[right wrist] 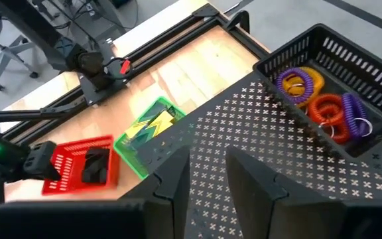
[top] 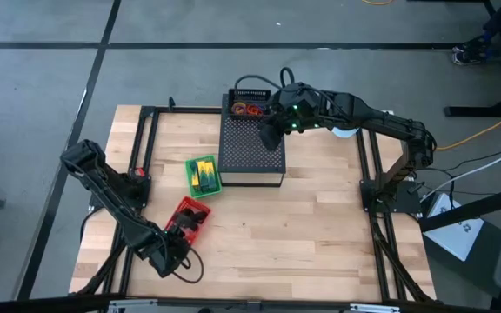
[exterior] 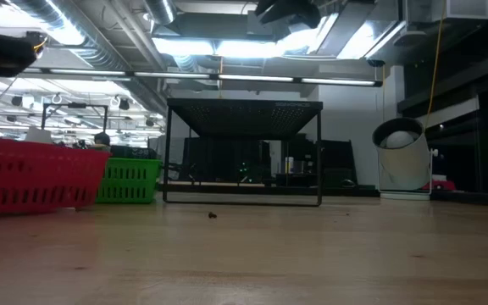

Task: Pick & Place Office Desk Supplies
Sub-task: Put the red bin on the shelf

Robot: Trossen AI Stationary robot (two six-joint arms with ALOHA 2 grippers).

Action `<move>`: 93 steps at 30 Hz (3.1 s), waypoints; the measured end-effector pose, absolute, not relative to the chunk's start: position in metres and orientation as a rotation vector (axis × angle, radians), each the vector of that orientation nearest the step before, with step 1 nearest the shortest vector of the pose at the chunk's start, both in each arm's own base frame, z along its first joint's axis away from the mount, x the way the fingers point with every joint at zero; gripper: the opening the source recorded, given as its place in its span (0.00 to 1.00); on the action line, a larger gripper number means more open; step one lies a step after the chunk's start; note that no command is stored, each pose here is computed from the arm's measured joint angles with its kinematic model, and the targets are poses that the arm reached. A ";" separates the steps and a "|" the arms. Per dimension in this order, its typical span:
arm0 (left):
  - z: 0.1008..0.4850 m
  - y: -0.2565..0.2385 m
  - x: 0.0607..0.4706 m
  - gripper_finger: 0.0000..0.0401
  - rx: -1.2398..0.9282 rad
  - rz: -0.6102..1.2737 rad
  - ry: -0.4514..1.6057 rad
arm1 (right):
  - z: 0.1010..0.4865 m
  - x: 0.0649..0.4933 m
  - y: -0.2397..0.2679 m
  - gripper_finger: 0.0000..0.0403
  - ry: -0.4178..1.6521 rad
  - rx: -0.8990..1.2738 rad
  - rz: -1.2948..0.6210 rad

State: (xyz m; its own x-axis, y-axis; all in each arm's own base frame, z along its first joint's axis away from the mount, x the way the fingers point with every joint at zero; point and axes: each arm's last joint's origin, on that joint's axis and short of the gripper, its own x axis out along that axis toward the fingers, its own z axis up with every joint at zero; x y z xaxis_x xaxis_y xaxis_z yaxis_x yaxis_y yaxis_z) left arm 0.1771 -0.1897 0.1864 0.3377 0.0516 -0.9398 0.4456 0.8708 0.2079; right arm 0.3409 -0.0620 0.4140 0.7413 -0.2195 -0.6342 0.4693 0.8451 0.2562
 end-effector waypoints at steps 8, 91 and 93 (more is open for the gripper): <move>0.228 -0.198 0.172 0.01 0.476 -0.274 1.146 | 0.414 0.341 -0.061 0.25 0.632 0.420 -0.384; 0.321 0.014 0.303 0.09 0.796 -0.264 0.956 | 0.411 0.341 -0.049 0.25 0.656 0.467 -0.413; 0.323 0.015 0.302 0.14 0.799 -0.239 0.943 | 0.411 0.340 -0.049 0.25 0.660 0.465 -0.416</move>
State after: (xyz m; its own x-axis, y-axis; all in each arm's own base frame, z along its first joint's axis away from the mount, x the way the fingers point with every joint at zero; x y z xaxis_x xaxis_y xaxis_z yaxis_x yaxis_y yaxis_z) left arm 0.3024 0.0149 0.3233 0.5861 0.1485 -0.7965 0.5106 0.6956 0.5054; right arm 0.3403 -0.0487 0.4111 0.7160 -0.2182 -0.6632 0.5047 0.8181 0.2757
